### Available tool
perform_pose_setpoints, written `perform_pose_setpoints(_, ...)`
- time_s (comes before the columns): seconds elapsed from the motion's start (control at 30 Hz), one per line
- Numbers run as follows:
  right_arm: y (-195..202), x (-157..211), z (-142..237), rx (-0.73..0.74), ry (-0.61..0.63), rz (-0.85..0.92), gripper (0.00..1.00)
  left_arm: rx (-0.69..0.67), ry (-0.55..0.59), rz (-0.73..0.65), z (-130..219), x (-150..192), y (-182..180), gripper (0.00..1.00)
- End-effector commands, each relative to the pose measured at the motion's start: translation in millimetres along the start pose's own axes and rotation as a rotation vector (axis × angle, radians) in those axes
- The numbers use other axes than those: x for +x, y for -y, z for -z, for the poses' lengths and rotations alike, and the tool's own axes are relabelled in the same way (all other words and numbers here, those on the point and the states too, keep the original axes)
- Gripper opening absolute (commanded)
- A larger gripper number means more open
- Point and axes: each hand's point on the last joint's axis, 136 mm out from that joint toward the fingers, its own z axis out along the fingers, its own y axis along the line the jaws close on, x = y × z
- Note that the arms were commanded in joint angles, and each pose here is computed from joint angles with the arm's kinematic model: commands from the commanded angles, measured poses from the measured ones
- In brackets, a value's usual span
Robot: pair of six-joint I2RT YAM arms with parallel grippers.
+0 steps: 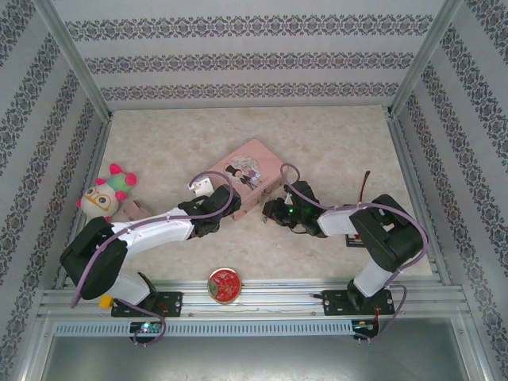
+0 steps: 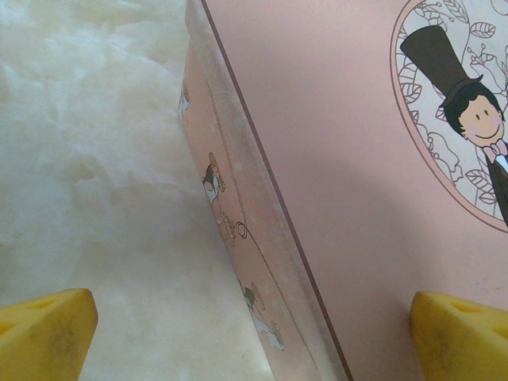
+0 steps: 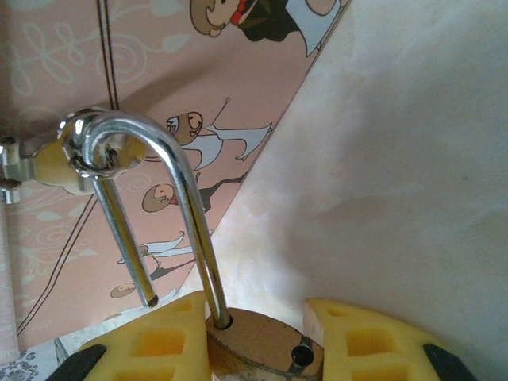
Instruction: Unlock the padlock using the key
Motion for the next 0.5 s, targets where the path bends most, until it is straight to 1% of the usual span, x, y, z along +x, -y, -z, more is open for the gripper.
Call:
perform_pose_setpoints(0.0,5.7,-24.1,-6.8,-0.002,0.11,-0.023,0.0,-0.118,-0.046,-0.063,-5.2,13.8,-36.8,0.99)
perform_pose_setpoints(0.47,2.4,-40.1,-1.0,-0.02,0.18,-0.037,0.0,-0.119,-0.05,-0.068,-6.7,12.7,-35.7,0.99)
